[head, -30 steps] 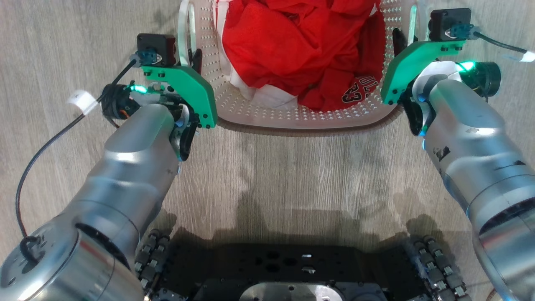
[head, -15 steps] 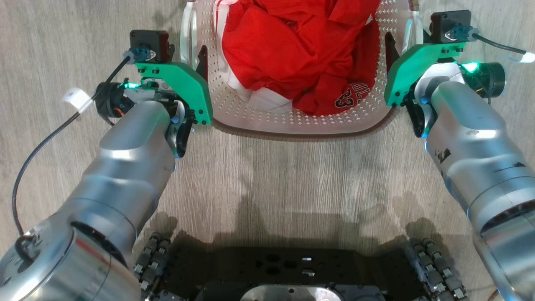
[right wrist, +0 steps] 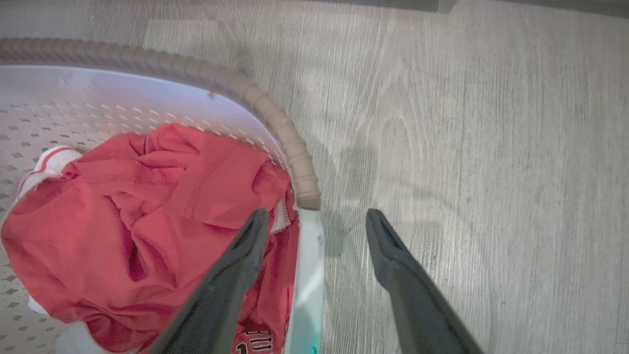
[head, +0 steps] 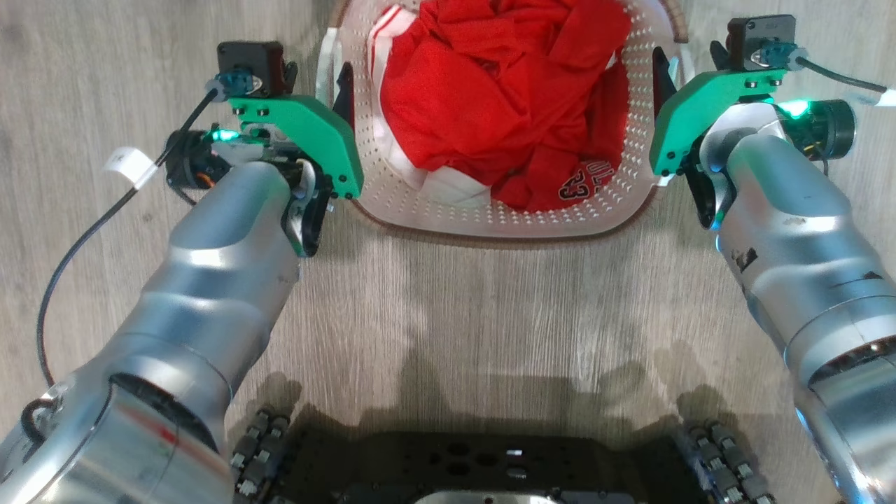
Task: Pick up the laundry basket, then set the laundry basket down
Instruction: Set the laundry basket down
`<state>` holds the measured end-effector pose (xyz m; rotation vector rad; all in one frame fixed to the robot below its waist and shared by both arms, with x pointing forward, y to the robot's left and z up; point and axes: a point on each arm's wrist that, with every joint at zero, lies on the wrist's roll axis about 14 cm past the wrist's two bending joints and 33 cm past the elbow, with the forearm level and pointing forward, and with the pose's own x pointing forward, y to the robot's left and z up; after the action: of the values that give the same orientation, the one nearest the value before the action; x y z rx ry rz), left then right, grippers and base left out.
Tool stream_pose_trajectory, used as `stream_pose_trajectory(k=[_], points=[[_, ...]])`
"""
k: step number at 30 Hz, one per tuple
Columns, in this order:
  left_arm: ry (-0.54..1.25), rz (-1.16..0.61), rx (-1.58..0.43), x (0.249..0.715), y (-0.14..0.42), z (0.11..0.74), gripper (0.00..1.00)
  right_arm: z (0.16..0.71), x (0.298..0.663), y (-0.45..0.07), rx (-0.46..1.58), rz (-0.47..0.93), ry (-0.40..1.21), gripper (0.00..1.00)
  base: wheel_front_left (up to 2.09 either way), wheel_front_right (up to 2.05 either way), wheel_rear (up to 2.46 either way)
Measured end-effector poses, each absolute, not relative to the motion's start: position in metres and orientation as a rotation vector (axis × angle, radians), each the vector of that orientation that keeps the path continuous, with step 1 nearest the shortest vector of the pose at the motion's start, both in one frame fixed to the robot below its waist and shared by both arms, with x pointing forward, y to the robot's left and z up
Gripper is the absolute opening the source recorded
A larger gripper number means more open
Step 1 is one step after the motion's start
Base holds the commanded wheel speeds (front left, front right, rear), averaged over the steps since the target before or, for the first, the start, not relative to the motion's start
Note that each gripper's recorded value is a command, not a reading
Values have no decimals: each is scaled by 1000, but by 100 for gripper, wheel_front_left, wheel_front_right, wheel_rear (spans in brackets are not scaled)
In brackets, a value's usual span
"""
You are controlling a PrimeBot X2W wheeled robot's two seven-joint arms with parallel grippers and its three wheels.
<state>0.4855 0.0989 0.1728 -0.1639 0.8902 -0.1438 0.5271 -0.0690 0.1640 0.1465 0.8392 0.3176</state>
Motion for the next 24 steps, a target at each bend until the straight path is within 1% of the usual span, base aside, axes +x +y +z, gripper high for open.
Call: stream_pose_trajectory(k=[5,9,11,20,24], points=[[786,-166,-176,504,92,204,100,190,541,-70,143,314,771,100,0,0,0],[709,-157,-176,508,97,229,100,230,564,-66,148,327,651,100,0,0,0],[672,-153,-174,507,99,241,100,249,569,-66,147,331,597,100,0,0,0],[459,-125,-155,503,109,316,100,320,550,-73,137,332,425,100,0,0,0],[377,-107,-138,490,117,347,100,355,537,-72,141,342,345,100,0,0,0]])
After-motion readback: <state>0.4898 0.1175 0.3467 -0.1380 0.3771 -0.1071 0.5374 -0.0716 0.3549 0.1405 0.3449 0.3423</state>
